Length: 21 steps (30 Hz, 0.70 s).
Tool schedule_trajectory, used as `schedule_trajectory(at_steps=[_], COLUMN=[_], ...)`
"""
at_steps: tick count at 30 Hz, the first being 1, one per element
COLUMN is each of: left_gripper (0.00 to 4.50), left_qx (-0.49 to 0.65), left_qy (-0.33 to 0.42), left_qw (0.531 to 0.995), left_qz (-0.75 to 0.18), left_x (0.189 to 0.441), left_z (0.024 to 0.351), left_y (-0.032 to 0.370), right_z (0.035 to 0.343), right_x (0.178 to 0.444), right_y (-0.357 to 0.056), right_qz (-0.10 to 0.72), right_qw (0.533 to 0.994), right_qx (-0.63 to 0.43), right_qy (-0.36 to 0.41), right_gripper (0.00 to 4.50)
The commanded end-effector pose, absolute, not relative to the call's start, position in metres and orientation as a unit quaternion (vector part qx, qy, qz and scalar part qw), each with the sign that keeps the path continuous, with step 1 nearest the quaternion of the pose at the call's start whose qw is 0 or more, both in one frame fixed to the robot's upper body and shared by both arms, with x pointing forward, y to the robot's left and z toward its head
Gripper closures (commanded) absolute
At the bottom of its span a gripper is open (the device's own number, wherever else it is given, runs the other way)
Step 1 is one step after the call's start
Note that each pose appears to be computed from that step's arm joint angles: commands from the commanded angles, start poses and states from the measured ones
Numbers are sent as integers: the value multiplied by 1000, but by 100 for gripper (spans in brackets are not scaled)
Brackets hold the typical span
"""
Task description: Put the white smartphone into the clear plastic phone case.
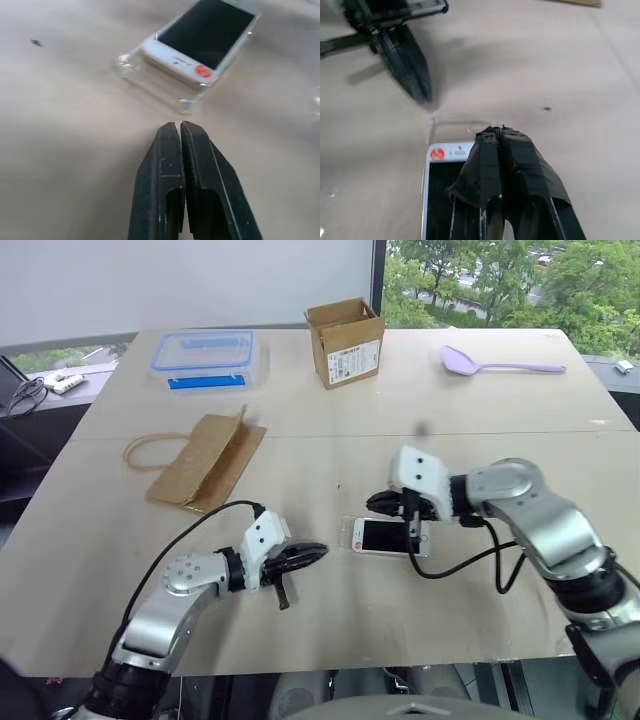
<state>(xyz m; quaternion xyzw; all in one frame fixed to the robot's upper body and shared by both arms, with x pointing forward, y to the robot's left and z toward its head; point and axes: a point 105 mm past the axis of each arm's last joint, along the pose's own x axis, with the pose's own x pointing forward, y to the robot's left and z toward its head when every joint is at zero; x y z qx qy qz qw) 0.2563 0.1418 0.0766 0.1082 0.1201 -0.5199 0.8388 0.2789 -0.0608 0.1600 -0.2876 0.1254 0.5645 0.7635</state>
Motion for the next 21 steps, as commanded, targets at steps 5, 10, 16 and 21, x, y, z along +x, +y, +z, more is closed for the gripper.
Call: schedule_trajectory(at_steps=[5,10,16,21], left_gripper=[439,439,439,439], left_qx=[135,146,146,146], left_qy=[113,113,118,116], left_qw=[824,810,790,787], left_qz=[-539,-557,-584,-588], left_x=[268,273,268,269], left_z=[75,72,68,68], left_y=[129,118,106,101], right_z=[147,122,112,111], right_x=[265,259,265,264], right_y=[-108,-122,-95,-80], right_qz=[485,461,485,507], right_qw=[788,771,748,736], right_qx=[-337,-380,-405,-403], right_qy=[174,220,205,195], right_gripper=[450,450,450,450])
